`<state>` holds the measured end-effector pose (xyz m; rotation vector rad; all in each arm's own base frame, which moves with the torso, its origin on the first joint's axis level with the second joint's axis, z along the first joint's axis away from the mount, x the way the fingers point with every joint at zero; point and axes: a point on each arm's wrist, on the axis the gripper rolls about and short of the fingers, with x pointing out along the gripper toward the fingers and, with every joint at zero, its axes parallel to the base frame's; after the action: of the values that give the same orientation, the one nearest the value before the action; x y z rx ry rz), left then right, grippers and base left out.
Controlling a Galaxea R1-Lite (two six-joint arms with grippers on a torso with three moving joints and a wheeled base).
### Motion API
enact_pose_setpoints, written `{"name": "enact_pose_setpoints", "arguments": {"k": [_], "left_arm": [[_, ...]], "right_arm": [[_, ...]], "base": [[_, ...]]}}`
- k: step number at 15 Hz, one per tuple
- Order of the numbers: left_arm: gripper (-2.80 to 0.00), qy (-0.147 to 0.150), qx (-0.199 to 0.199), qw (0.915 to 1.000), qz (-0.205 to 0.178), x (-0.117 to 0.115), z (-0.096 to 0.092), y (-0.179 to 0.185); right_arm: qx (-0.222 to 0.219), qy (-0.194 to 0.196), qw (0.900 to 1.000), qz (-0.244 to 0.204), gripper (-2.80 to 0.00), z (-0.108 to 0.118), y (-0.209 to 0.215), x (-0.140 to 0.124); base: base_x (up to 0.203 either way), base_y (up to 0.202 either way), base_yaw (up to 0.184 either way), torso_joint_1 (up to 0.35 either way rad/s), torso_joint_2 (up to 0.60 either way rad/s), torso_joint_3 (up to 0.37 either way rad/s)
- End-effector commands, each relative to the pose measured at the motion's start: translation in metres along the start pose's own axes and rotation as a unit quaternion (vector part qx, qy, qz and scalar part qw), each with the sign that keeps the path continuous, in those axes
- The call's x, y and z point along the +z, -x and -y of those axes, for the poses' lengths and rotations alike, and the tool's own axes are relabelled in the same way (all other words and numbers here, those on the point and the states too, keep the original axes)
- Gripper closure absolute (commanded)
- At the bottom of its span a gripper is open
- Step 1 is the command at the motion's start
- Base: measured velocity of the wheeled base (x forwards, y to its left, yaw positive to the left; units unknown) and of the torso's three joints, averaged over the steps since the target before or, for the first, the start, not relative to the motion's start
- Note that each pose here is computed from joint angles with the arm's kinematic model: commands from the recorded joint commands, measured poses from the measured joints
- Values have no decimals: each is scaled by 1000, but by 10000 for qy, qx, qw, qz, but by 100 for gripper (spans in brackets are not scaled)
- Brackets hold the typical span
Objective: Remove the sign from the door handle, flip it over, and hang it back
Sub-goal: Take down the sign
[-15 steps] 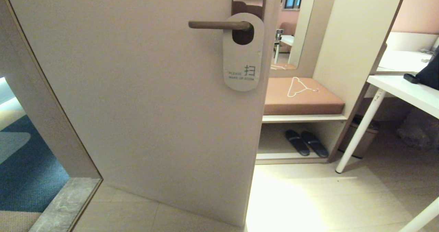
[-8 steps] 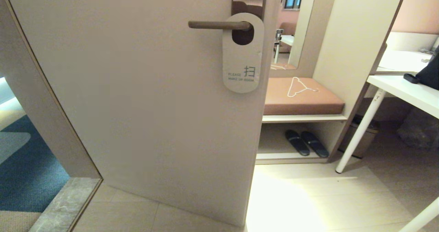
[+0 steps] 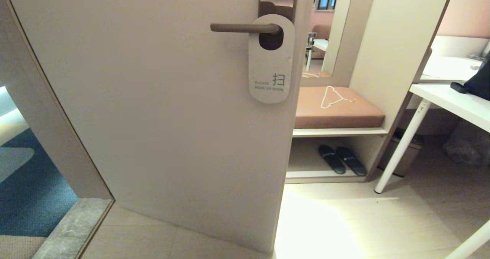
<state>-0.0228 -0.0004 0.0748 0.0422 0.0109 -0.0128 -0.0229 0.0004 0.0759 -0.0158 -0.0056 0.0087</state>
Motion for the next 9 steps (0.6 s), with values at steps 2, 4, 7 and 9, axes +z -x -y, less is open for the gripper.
{"name": "enact_pose_setpoints", "arguments": {"k": [2,4,7,9], "left_arm": [[0,-3,3,10000,-6,0,0,0],[0,-3,1,10000,-6,0,0,0],[0,-3,1,10000,-7,0,0,0],[0,-3,1,10000,-6,0,0,0]], "right_arm": [[-5,-17,10000,-5,0,0,0,0],[-47,-115,9999,-5,0,0,0,0],[-90,-125,9999,-28,0,0,0,0],[-97,-125,9999,-8,0,0,0,1]], "base": [[0,0,0,0,0,0],[0,0,0,0,0,0],[0,0,0,0,0,0],[0,0,0,0,0,0]]}}
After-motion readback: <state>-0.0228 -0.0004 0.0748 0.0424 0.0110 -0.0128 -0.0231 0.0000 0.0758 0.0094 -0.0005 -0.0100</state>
